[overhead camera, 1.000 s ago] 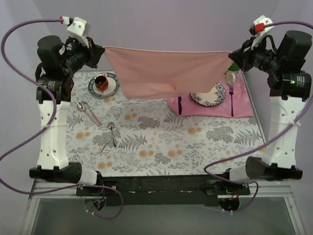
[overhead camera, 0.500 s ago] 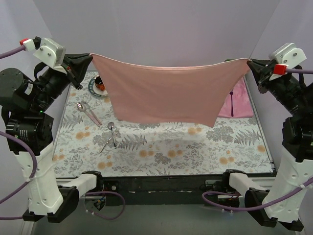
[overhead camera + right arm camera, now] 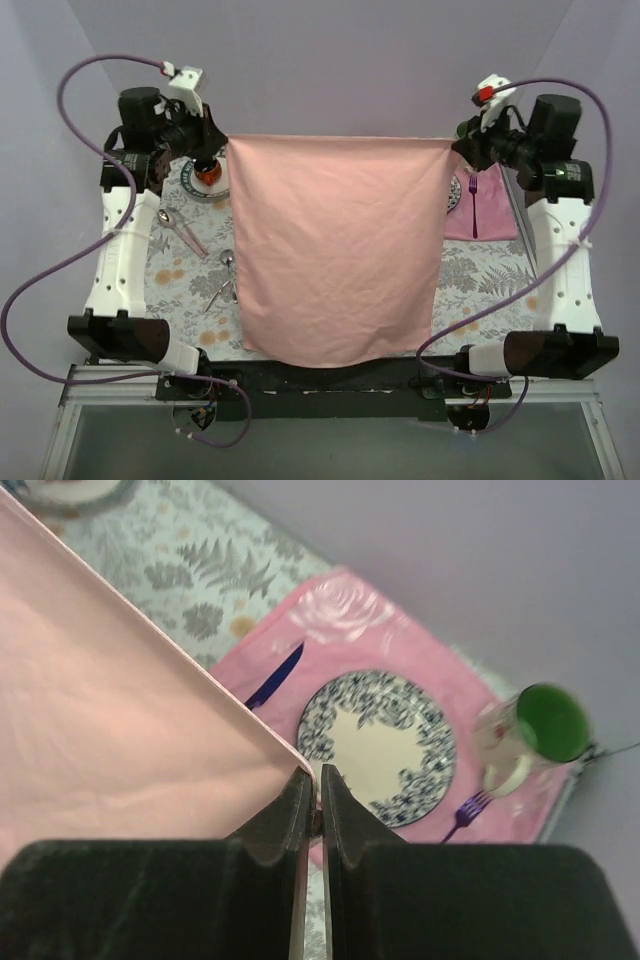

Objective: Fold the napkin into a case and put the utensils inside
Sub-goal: Flatten out the crumpled napkin at the center of the board.

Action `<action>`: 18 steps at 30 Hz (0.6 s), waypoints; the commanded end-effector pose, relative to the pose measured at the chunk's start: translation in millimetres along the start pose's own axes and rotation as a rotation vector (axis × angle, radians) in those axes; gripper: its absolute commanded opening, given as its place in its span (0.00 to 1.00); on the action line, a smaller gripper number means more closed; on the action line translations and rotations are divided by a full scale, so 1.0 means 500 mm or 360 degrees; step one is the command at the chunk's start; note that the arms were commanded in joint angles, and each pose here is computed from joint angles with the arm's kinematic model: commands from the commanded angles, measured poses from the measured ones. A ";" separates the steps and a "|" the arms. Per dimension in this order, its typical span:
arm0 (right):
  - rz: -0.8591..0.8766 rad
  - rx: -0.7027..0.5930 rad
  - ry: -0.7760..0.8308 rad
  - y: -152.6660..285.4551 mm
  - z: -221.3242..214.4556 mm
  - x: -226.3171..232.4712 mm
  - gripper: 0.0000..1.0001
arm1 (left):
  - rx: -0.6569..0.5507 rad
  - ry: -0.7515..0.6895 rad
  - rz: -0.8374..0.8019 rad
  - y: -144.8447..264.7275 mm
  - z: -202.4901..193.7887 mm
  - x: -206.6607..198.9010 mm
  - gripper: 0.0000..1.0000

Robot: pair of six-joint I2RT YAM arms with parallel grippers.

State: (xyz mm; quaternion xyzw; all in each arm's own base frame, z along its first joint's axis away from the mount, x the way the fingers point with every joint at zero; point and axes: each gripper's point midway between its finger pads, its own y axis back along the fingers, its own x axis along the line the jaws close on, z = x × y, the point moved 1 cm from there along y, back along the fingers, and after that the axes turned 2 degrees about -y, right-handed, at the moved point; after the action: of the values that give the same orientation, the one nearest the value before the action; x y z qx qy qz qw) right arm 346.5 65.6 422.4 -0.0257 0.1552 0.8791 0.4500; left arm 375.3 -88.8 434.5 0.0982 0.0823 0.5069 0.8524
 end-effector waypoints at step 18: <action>0.0161 0.0470 -0.0128 -0.387 -0.354 -0.082 0.01 | 0.0660 0.0186 0.0051 -0.404 -0.483 0.186 0.00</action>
State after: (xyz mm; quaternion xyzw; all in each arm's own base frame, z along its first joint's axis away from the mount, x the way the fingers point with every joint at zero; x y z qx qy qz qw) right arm 486.7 87.8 189.4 0.1362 0.2758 0.8622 0.4026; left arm 512.3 -85.4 124.8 0.2501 0.2817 0.4906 0.7857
